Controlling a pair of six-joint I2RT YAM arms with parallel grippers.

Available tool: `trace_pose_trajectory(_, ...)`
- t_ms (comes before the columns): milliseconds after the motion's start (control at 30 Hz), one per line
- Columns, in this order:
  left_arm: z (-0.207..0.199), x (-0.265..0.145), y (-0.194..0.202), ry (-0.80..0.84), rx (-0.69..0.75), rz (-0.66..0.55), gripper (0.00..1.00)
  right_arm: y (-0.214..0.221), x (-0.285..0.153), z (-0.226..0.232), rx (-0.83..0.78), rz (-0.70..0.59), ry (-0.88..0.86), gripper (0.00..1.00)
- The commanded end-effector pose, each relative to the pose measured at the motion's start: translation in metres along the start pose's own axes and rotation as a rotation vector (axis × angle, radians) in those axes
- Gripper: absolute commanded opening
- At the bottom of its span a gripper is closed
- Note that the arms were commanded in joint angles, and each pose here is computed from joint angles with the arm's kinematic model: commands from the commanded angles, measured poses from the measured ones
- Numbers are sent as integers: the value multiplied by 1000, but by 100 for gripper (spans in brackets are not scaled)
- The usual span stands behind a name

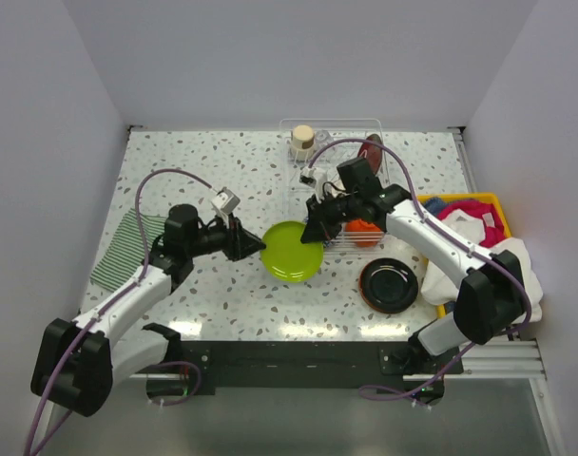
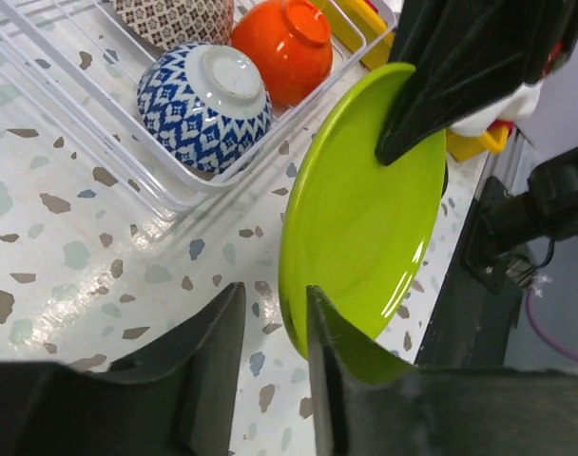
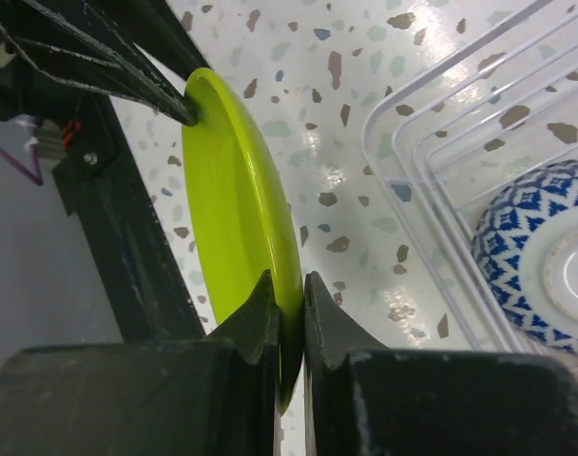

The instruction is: Load the mixed dishes into the dish rack

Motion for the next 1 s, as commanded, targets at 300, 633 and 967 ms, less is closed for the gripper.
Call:
trace_pose_trajectory(300,100,-75,-166,-529,-59,-453,61,-134,-96,-27,44,-557,722,0)
trace_pose_trajectory(633,108,-87,-144,-563,-104,-440,59,-181,-158,-82,111,-888,1441,0)
trace_pose_trajectory(967,121,-102,-131,-618,-150,-448,59,-184,-148,-125,133,-761,1553,0)
Point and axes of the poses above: each gripper's point midway between its finger pads, its own x axis out along the fingers, its own z axis along the line the jaws close on, y = z × x, the point moved 5 cm from there along -x, back along the fingers, and after that the axes turned 10 degrees about x, right-handed, at the moved point
